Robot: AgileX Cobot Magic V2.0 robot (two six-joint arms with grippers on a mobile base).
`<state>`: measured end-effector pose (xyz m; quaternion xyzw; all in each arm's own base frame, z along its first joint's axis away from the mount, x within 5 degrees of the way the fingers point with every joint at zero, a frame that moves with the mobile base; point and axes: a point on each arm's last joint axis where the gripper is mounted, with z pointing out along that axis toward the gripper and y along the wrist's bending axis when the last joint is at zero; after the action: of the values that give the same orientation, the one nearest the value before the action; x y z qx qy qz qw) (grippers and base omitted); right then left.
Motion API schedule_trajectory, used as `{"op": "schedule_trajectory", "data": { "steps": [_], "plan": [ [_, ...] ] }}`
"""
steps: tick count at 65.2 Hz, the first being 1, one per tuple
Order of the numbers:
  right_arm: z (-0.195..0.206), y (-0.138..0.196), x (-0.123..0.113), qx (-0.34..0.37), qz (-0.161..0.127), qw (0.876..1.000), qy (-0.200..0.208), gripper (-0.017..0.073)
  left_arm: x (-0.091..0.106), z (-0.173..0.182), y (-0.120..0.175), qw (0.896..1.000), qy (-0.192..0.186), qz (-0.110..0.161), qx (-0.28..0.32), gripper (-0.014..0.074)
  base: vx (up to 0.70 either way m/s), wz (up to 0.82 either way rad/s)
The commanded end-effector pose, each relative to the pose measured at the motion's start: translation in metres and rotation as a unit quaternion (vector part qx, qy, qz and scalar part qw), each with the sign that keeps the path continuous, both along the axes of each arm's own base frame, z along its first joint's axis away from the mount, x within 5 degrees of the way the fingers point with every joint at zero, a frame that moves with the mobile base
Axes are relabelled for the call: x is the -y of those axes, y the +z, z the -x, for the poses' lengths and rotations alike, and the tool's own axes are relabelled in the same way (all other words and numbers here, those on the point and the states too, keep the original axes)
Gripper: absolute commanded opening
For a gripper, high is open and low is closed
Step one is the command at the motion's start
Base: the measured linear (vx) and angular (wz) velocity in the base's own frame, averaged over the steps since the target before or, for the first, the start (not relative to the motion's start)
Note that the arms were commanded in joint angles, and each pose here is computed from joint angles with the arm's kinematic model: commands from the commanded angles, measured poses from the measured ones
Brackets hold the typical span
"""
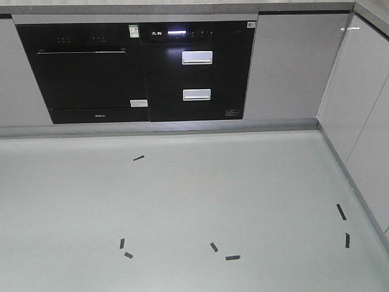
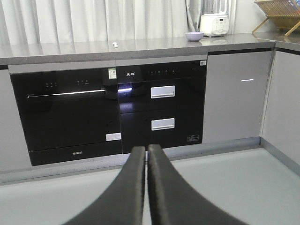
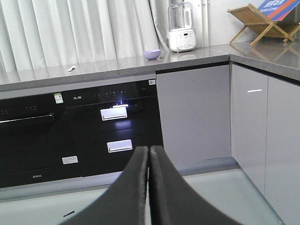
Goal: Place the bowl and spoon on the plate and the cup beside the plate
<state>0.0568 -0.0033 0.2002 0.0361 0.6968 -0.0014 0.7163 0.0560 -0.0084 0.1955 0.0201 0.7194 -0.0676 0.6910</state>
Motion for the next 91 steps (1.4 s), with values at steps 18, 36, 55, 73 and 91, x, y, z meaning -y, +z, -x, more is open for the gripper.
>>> {"op": "schedule_trajectory", "data": {
  "steps": [18,36,55,73,91],
  "plan": [
    [0.0006,0.0024,-0.0009,0.035,0.008,0.999,0.003,-0.0005,-0.0022,0.0,-0.0012,0.999,0.013,0.009,0.03,-0.0006,0.0,0.0],
    [0.0006,0.0024,-0.0009,0.035,0.008,0.999,0.003,-0.0005,-0.0022,0.0,-0.0012,0.999,0.013,0.009,0.03,-0.0006,0.0,0.0],
    [0.0006,0.0025,-0.0009,0.035,0.008,0.999,0.004,-0.0005,-0.0022,0.0,-0.0012,0.999,0.013,0.009,0.03,-0.0006,0.0,0.0],
    [0.0006,0.0025,-0.0009,0.035,0.008,0.999,0.004,-0.0005,-0.0022,0.0,-0.0012,0.999,0.013,0.009,0.03,-0.0006,0.0,0.0],
    [0.0006,0.0025,-0.0009,0.035,0.008,0.999,0.004,-0.0005,-0.0022,0.0,-0.0012,0.999,0.013,0.009,0.03,-0.0006,0.0,0.0]
  ]
}}
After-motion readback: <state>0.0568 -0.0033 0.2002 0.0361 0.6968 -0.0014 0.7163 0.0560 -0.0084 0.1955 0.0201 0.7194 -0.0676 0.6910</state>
